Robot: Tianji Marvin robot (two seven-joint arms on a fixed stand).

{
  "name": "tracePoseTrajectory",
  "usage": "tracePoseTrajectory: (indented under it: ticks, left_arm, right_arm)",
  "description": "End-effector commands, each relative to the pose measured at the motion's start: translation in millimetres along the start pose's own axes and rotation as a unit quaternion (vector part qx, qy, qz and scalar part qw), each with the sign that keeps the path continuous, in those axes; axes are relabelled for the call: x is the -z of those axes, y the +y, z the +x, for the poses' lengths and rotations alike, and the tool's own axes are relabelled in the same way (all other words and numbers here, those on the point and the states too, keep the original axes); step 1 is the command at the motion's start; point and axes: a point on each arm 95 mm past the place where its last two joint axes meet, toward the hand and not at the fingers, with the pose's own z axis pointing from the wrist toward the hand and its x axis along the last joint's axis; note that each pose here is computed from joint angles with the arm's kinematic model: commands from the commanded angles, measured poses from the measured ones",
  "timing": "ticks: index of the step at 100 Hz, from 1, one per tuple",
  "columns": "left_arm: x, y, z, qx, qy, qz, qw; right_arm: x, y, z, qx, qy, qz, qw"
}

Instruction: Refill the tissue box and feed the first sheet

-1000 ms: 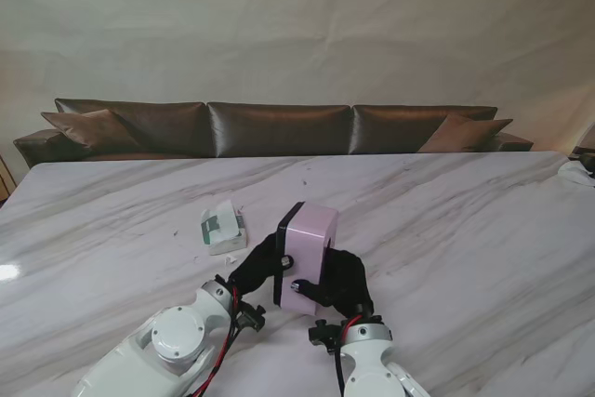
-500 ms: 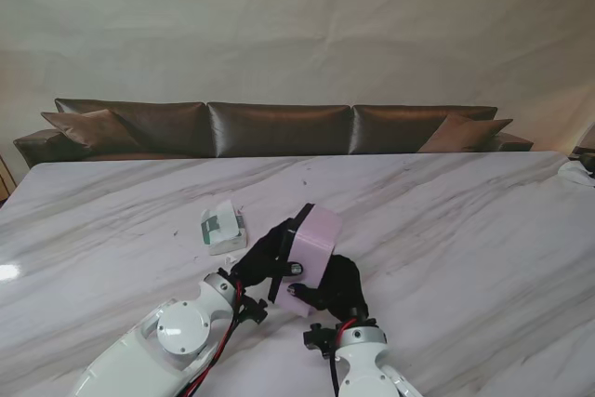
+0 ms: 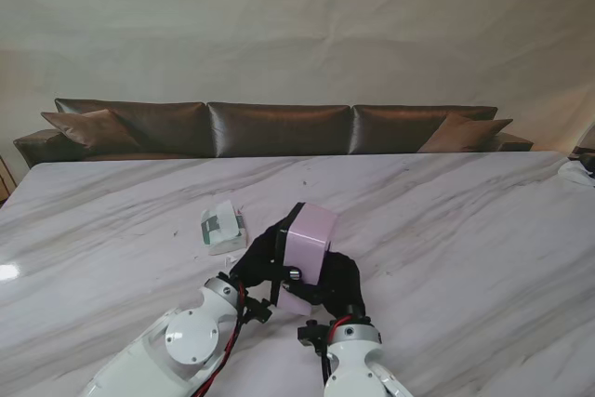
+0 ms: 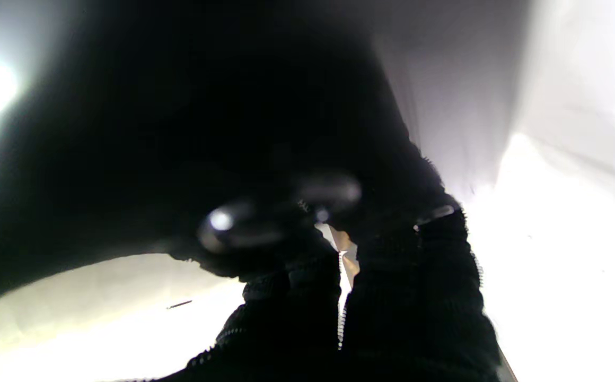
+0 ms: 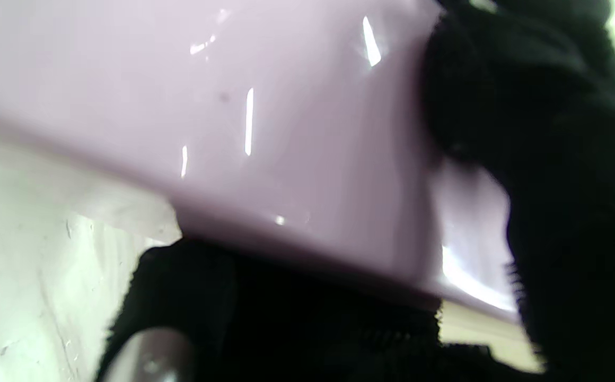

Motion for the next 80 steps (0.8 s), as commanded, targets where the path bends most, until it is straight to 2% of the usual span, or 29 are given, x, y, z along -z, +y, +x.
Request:
tracePoseTrajectory:
  ticks: [1,27,57,80]
  left_arm:
    - [1.8,16.7,7.5,0.017,0.009,-0.018,0.9997]
    - [7.8,14.3,13.2,0.021,0.009,0.018,0.9996]
    - [12.7,11.1,15.4,0.025,0.002,0.035,0.9991]
    - [15.3,11.9,14.5,0.036,-0.007,0.044,0.9983]
  right_arm:
    - [-2.1,-4.5,9.4,-0.01,0.002,0.0,0.9999]
    - [-6.8,-0.6,3.0,0.019,-0.032,-0.036,0.9987]
    - [-11.5,6.8,-3.0,0.069,-0.05,-0.065,0.9942]
    - [-15.4,9.4,-5.0,0.091,-0.058,-0.081,0.9908]
